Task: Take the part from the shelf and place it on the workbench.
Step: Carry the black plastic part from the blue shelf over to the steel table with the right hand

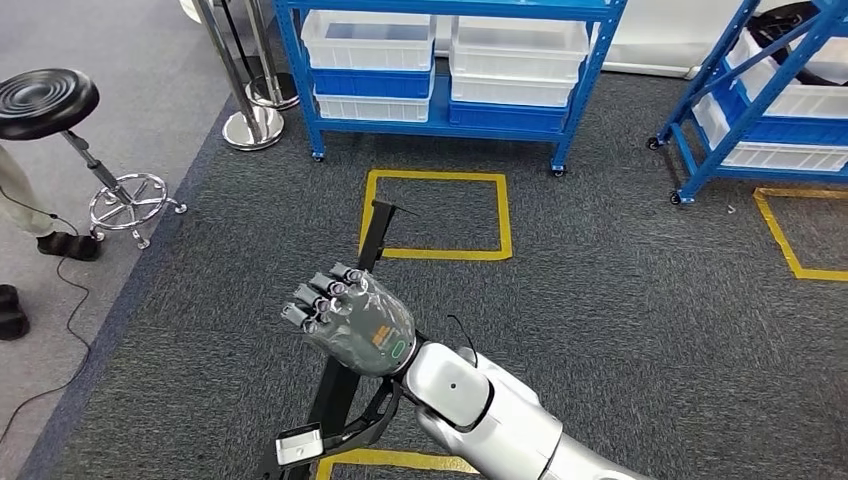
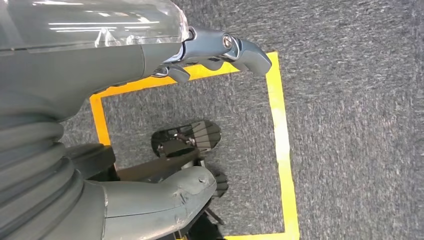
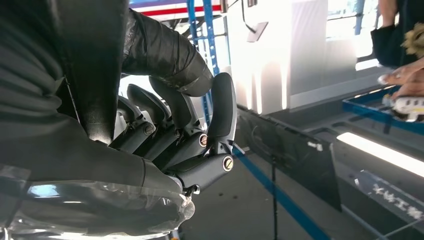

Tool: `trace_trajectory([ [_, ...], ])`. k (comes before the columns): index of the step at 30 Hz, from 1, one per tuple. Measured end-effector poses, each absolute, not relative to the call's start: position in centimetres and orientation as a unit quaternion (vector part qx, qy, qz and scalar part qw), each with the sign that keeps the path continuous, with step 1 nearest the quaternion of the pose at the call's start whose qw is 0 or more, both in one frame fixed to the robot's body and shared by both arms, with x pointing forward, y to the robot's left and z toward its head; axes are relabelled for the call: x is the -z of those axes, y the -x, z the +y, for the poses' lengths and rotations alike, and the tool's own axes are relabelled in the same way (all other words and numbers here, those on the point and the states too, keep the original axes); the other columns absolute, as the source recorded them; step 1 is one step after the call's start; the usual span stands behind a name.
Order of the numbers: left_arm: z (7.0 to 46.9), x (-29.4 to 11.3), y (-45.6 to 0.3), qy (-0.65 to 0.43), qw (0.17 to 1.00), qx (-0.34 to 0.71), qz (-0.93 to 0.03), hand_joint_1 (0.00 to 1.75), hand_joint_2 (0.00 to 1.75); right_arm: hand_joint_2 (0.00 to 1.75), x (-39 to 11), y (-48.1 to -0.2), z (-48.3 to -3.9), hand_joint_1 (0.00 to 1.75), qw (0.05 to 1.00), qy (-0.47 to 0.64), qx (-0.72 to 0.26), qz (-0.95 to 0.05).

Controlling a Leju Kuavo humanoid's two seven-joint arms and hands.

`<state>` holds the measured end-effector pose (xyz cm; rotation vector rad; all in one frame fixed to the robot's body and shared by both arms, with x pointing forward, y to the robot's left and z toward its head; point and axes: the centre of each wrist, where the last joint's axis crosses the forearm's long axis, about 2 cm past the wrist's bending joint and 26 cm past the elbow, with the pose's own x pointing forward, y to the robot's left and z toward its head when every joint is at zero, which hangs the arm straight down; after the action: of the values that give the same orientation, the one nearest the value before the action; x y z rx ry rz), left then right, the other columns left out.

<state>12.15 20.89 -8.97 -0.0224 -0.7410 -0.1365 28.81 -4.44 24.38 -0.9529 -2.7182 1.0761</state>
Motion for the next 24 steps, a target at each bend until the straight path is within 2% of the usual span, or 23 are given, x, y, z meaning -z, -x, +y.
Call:
trace_trajectory([
  [24,20.69,8.91,-12.26,0.013,0.928,0.07,-0.366,0.0,1.75,1.75,-24.64,-28.87,-4.88,1.75,0.02,0.317,-0.349,-0.882],
])
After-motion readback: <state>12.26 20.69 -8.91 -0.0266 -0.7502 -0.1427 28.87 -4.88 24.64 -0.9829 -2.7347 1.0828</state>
